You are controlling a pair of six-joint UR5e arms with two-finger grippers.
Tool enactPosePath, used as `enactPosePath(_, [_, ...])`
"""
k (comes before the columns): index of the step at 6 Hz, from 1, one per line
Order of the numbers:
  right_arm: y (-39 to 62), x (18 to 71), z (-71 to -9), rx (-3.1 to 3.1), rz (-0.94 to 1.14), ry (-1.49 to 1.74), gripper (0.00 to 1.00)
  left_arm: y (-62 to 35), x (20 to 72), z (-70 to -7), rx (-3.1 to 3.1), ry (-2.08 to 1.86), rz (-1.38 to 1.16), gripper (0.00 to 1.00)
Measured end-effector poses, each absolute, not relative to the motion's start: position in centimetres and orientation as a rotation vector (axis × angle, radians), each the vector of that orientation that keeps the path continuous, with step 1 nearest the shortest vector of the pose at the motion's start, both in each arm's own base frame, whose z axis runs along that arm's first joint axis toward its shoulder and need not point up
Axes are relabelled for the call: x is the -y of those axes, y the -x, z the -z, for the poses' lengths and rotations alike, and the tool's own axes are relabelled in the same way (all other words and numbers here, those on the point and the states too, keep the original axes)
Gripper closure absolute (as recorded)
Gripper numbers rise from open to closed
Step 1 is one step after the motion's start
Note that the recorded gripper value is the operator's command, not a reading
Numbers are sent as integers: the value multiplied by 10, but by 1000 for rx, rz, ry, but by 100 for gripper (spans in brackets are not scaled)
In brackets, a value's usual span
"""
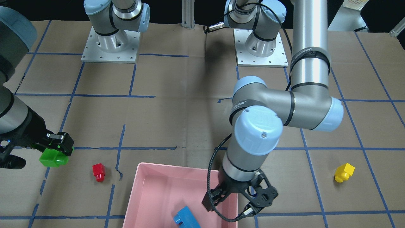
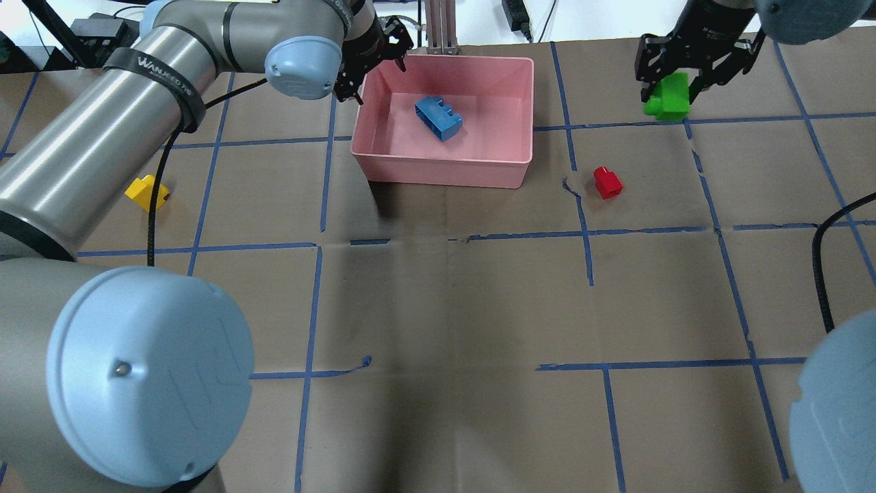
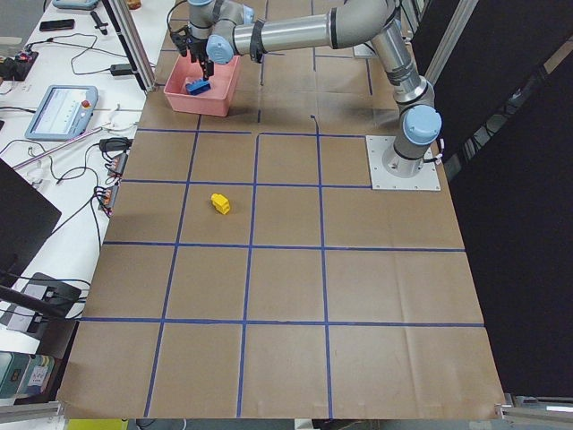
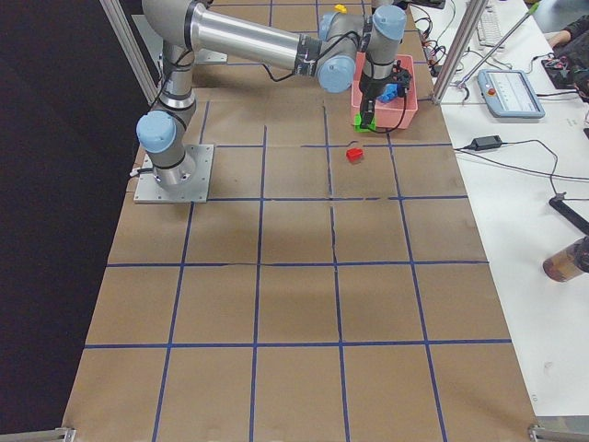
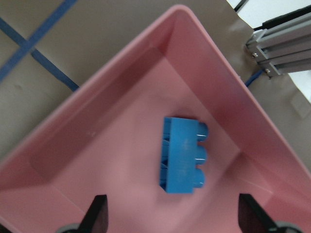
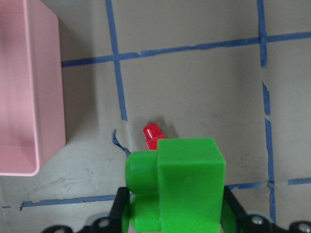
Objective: Put all blocks into box
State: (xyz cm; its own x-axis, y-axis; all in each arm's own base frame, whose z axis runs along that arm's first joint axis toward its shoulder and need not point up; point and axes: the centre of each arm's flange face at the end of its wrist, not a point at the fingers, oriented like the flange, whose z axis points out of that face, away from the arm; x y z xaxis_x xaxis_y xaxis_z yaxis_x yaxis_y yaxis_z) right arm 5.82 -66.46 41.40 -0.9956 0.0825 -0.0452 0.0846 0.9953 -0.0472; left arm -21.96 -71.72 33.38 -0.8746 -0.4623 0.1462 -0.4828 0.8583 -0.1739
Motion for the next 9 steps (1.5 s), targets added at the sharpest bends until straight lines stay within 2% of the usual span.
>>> enactPosePath(2, [-119,706,-420,-3079,157,-40,57,104,679,-344,3112,-276,-286,1])
enactPosePath(5, [-244,738,-377,-3062,153,-1,57,-38,633,-334,3233,501,-122,3])
enactPosePath(8, [-272,744,-352,-3061,161,30,57,-139,611,-300,3150,851,15,5])
enactPosePath(9, [-271,744,-353,-3062,162,29,32,-150,613,-291,3139,910,11,5])
